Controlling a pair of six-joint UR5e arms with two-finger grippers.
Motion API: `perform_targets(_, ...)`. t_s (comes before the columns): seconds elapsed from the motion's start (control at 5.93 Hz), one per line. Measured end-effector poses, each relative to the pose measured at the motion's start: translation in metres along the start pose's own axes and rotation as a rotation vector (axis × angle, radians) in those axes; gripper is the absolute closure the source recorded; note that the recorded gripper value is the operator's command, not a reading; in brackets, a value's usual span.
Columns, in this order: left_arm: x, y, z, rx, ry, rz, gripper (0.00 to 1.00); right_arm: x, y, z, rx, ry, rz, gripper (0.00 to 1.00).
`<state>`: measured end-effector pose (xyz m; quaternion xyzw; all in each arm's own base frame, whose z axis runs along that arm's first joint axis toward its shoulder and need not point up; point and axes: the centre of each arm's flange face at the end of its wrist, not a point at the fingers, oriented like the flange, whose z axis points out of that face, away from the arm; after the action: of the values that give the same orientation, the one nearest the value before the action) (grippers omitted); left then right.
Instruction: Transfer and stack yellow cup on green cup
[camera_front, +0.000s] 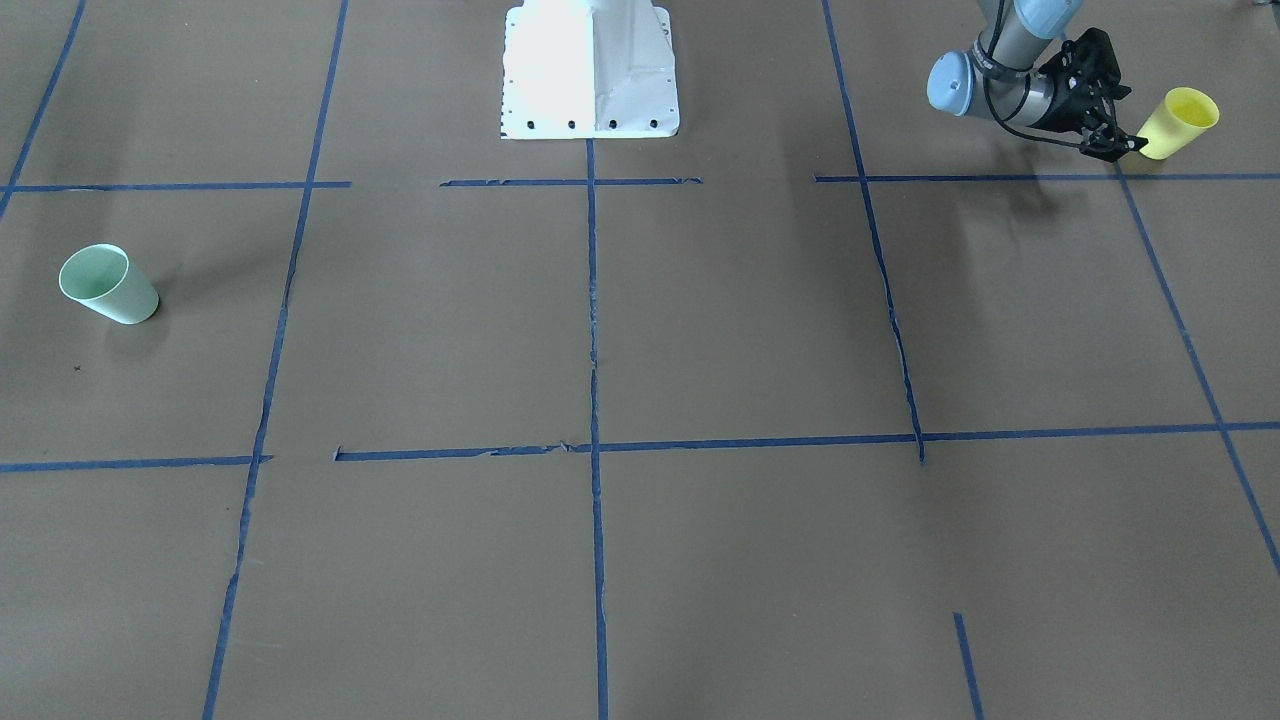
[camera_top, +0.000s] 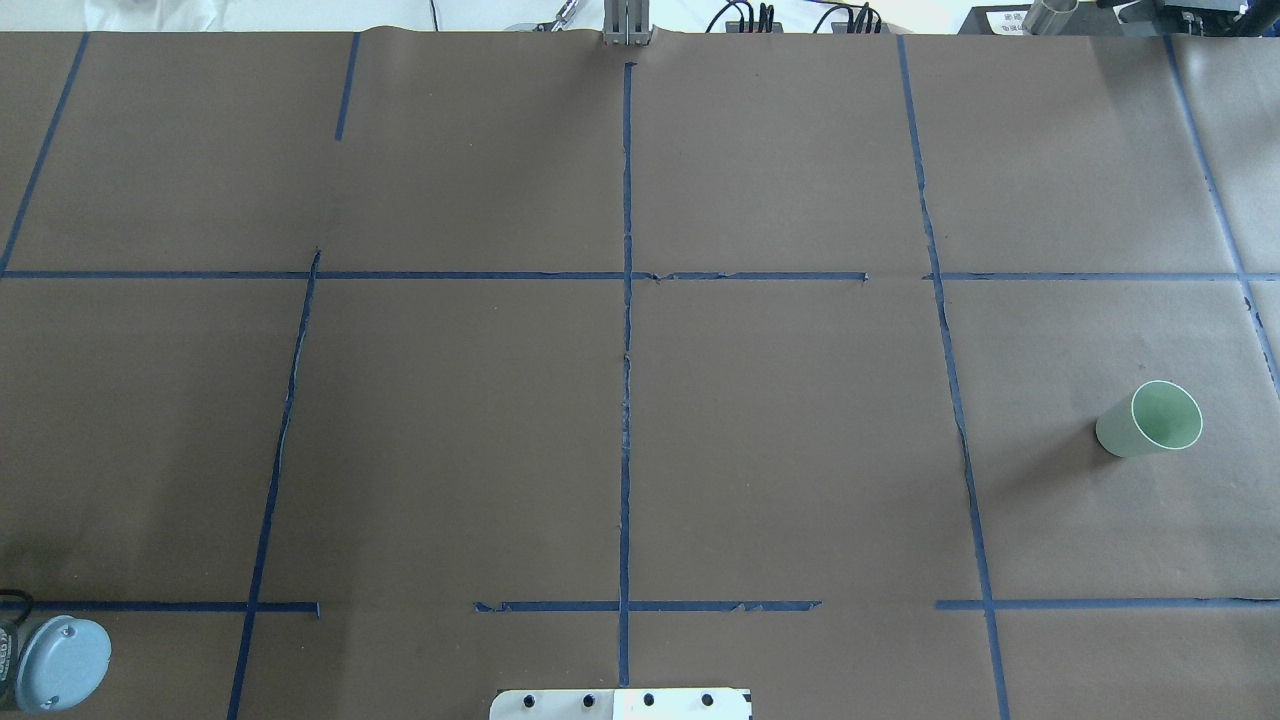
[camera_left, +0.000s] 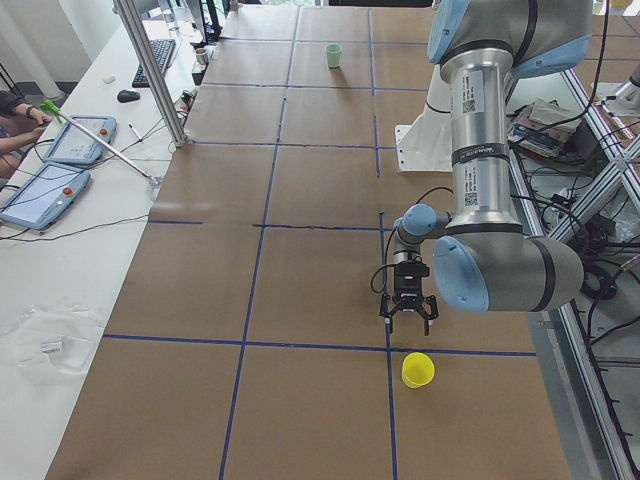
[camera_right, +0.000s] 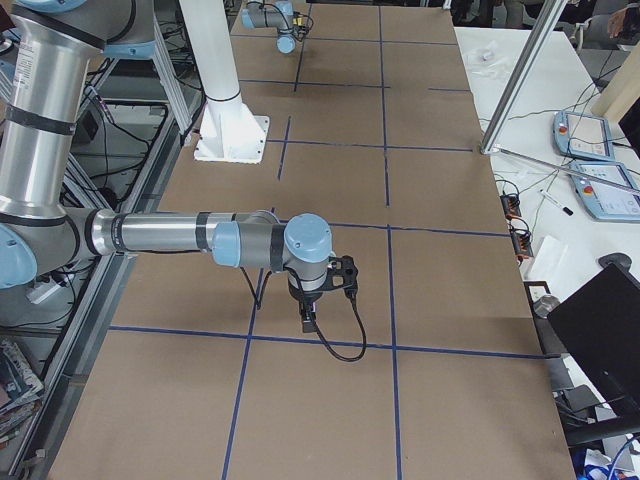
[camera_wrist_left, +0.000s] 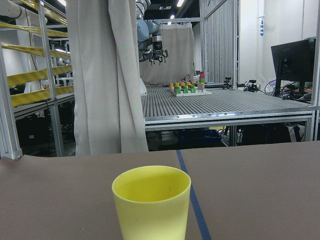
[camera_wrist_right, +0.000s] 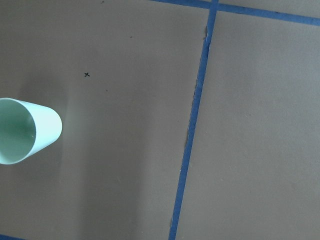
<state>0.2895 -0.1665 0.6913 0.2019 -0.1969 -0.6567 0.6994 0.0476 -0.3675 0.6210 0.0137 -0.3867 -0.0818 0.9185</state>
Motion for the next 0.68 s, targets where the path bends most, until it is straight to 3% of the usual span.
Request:
perform_targets(0.34, -0.006, 0.018, 0.036, 0.006, 0.012, 0.016, 0.0, 0.0, -0.001, -0.001, 0.002, 0.0, -0.002, 0.0)
perform_targets(0.68, -0.013, 0.011, 0.071, 0.012, 0.023, 0.03, 0.0, -0.001, -0.002, -0.002, 0.016, 0.002, -0.012, 0.0)
